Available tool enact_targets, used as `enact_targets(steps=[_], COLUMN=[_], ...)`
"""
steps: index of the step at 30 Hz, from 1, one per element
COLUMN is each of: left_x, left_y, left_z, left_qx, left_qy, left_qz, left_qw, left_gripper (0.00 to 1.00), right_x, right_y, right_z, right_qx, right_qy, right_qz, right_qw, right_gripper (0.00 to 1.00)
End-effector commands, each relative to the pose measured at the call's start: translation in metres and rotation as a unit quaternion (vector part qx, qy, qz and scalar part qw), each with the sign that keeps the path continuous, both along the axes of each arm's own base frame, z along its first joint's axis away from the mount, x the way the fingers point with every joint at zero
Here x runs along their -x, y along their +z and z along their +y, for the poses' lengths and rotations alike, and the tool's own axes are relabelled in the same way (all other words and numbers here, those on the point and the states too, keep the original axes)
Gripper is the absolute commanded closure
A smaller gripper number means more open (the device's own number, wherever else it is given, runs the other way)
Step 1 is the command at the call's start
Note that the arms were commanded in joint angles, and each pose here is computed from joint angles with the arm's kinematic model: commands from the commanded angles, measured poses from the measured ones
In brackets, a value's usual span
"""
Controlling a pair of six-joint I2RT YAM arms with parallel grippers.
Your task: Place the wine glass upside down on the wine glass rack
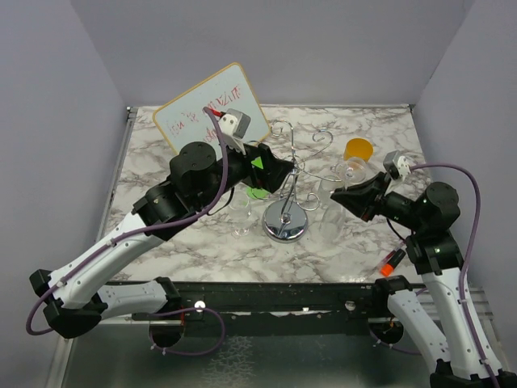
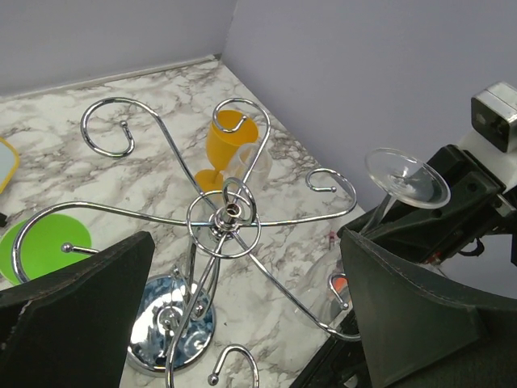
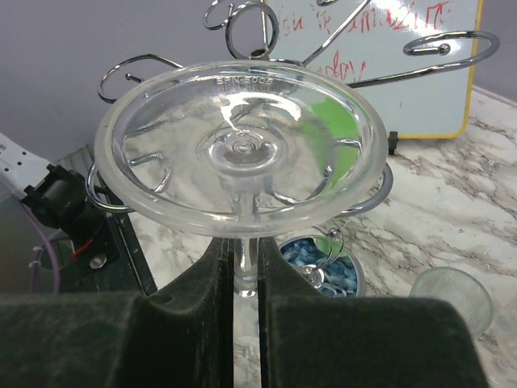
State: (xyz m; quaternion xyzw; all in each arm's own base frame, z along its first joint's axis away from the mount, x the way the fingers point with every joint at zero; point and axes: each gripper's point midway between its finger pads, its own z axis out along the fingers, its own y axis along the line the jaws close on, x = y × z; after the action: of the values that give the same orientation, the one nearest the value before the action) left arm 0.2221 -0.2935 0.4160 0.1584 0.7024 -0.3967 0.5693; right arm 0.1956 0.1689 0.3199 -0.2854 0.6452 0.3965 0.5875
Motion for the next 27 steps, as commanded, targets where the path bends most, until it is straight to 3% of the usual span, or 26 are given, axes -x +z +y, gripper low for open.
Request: enact_targets(steps=[1,18,27], left_x=[-0.010,-0.012,-0.019], left_y=[0.005,-0.004,-0.003], left_z=[0.009,-0.003,-0.008], left_qx=[0.001,-0.007,-0.006], left_qy=[0.044,0.030,0.038], left_qz=[0.012,0.025,0.029], left_qw=[0.999,0.999,0.999], left_gripper=[0.01,0.01,0.01], right_x=[-0.001,-0.011,-0.009], right_y=[0.010,0.025,0.025], right_z=[-0.002,0.007,0.020], right_qx=[-0.001,-0.029,-0.012], right_qy=[-0.008,0.011,0.030], right_qz=[-0.004,0.029,0.010], right_qw=[1.000,0.999,0.999], right_gripper=[0.99,0.99,0.99])
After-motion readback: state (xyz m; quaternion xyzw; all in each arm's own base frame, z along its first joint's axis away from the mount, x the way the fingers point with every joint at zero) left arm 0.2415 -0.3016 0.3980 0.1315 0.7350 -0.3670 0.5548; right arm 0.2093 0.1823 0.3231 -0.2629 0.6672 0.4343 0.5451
